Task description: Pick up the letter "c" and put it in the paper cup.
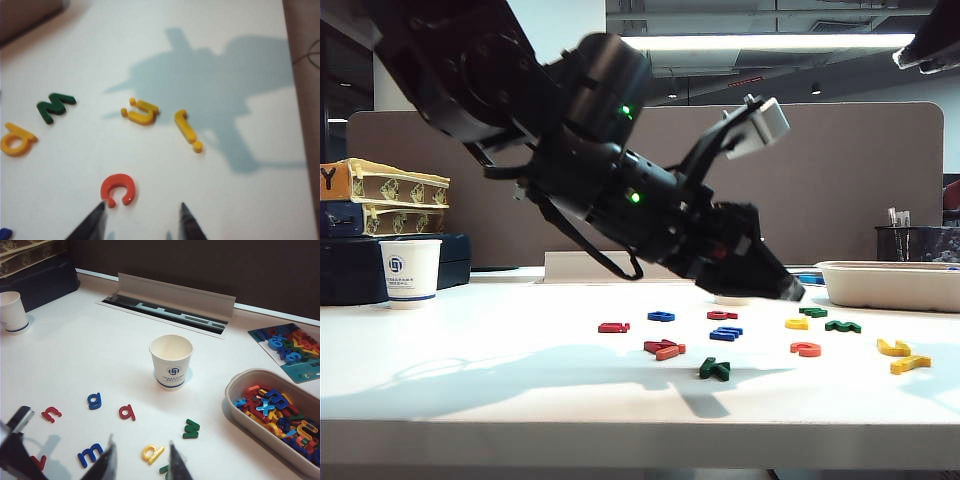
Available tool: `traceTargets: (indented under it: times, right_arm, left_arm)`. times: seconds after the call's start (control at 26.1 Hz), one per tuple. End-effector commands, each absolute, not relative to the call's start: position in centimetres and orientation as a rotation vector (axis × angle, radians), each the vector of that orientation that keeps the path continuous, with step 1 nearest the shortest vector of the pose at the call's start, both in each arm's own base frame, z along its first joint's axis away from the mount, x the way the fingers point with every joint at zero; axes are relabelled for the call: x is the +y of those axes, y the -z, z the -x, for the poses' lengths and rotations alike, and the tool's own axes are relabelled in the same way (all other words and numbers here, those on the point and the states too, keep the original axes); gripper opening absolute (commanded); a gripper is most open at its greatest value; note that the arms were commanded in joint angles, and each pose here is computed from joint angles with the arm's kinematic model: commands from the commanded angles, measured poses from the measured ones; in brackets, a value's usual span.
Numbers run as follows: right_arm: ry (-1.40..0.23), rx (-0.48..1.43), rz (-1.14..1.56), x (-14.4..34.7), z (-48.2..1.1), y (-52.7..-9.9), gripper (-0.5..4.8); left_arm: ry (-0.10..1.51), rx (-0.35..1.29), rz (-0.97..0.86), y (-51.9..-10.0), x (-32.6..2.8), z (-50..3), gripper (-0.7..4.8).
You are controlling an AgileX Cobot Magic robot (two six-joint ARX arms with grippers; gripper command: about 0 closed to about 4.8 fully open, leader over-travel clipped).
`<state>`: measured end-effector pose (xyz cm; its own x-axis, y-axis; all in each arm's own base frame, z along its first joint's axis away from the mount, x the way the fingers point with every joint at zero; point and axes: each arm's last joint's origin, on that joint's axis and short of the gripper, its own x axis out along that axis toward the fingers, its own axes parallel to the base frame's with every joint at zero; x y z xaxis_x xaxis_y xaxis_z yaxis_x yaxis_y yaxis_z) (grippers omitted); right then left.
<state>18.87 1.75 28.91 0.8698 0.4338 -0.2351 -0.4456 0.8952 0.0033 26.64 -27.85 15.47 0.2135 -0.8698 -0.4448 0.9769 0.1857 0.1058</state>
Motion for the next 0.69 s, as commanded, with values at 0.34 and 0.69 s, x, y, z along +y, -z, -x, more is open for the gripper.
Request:
traceTargets:
  times: [0.34,0.69]
  right_arm:
    - [-0.473,0.223,0.056,2.0,-18.8,-29.1,1.32]
    - [-0.482,0.242,0.054,2.2,-18.8,-28.9,1.32]
  left_arm:
    - [1.325,0.345,-0.417,-15.1,-29.6,-28.3,1.86]
    - [1.312,0.396,-0.430,-13.1,-30.0,-28.8,1.88]
